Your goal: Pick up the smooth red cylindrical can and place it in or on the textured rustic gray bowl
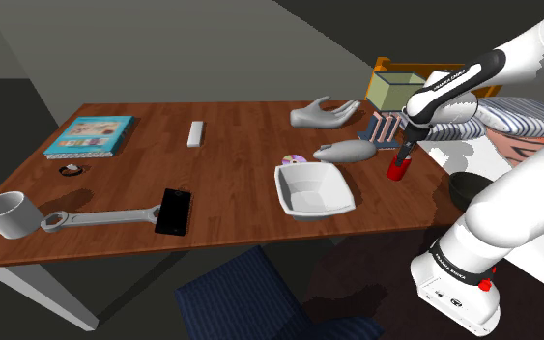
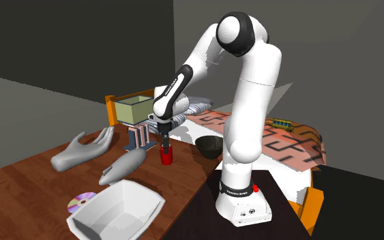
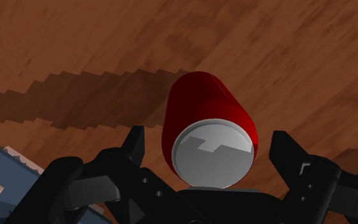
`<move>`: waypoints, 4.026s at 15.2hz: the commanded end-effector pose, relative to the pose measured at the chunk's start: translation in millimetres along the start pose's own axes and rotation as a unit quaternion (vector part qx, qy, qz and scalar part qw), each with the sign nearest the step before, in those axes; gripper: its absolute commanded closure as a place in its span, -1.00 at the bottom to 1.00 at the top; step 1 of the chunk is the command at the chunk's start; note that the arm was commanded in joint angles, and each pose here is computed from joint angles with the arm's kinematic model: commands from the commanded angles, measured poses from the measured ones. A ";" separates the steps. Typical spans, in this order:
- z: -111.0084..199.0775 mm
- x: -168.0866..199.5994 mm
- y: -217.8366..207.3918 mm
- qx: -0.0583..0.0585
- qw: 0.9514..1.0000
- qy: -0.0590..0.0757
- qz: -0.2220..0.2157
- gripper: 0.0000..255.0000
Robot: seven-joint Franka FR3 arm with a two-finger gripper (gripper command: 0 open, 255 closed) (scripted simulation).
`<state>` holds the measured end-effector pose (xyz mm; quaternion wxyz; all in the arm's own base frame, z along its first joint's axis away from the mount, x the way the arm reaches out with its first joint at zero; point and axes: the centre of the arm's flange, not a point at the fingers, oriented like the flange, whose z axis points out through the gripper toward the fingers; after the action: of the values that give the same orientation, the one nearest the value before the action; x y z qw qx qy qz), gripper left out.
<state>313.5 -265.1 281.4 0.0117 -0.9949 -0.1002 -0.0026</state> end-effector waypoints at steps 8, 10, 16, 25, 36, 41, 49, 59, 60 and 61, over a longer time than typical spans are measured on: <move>0.4 0.0 -0.1 0.000 1.000 0.000 0.000 1.00; 0.3 0.1 -0.1 0.000 1.000 0.000 0.000 1.00; -10.1 0.0 -0.1 0.000 1.000 0.000 0.000 1.00; -57.6 0.4 -1.2 0.000 1.000 0.000 0.000 1.00; -115.7 0.8 -2.5 0.000 1.000 0.000 0.000 1.00; -142.1 1.0 -3.1 0.000 1.000 0.000 0.000 1.00; -173.2 -24.8 -1.5 0.000 1.000 0.000 0.000 1.00; -191.8 -155.0 9.6 0.000 1.000 0.000 0.000 1.00; -193.6 -168.1 10.7 0.000 1.000 0.000 0.000 1.00; -195.5 -181.1 11.8 0.000 1.000 0.000 0.000 1.00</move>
<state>150.7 -312.7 472.5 0.0115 -0.9950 -0.0996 -0.0032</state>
